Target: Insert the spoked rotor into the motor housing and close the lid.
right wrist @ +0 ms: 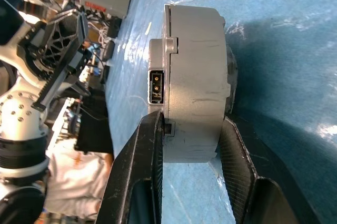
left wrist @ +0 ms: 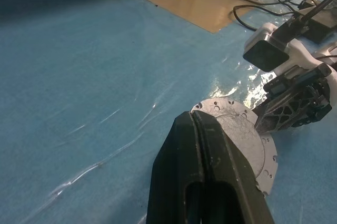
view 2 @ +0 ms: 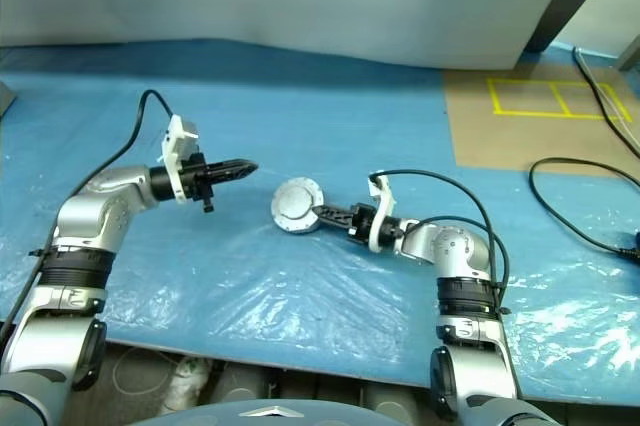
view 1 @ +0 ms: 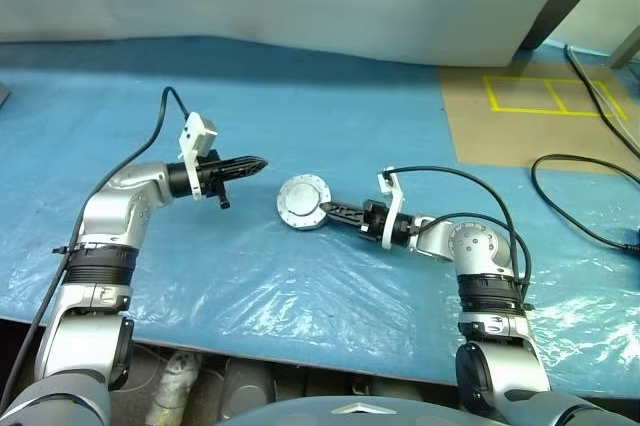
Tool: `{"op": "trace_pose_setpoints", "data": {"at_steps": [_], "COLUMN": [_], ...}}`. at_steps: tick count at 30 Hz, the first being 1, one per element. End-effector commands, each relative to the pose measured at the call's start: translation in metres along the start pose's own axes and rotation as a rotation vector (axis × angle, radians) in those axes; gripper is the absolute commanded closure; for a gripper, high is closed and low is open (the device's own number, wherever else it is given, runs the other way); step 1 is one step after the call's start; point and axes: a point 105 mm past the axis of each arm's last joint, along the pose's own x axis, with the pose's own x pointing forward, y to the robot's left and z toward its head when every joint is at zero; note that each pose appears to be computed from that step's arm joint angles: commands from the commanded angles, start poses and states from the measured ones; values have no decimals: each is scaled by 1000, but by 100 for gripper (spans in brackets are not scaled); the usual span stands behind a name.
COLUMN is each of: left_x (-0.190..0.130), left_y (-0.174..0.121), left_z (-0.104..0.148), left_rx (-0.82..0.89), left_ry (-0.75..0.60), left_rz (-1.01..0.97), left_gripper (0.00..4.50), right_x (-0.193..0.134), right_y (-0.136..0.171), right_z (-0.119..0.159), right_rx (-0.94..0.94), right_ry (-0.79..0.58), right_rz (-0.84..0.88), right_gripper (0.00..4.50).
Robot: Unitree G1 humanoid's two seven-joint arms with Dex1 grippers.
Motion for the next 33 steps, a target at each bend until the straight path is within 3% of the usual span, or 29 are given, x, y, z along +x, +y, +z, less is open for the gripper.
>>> {"op": "trace_pose_setpoints", "data": {"at_steps": [1,8,9,12,18,22,23,28,33], "left_x": [-9,-14,-15,-20,-29,-19,-17,-2,9], "left_y": [-4,-12,-11,-10,-5,-24,-26,-34,-33], "left_z": [3,4,9,28,34,18,15,6,19], "left_rx": [-92,-269,-298,-383,-500,-536,-558,-593,-609], "left_ry": [-41,-130,-168,-289,-405,-325,-315,-249,-318], "left_rz": [12,7,6,-14,-6,-80,-86,-109,-143], "left_gripper": [450,450,432,365,156,19,5,5,5], "right_x": [-4,-3,-3,-6,-9,-8,-8,-9,-9], "right_y": [30,70,73,78,89,97,99,107,110], "right_z": [21,29,29,32,38,40,41,44,45], "right_rx": [-6,-45,-45,-43,-53,-57,-60,-68,-74], "right_ry": [-87,-115,-114,-129,-148,-152,-155,-155,-151], "right_rz": [123,245,249,265,290,309,318,340,344], "right_gripper": [328,328,328,328,328,328,328,328,328]}}
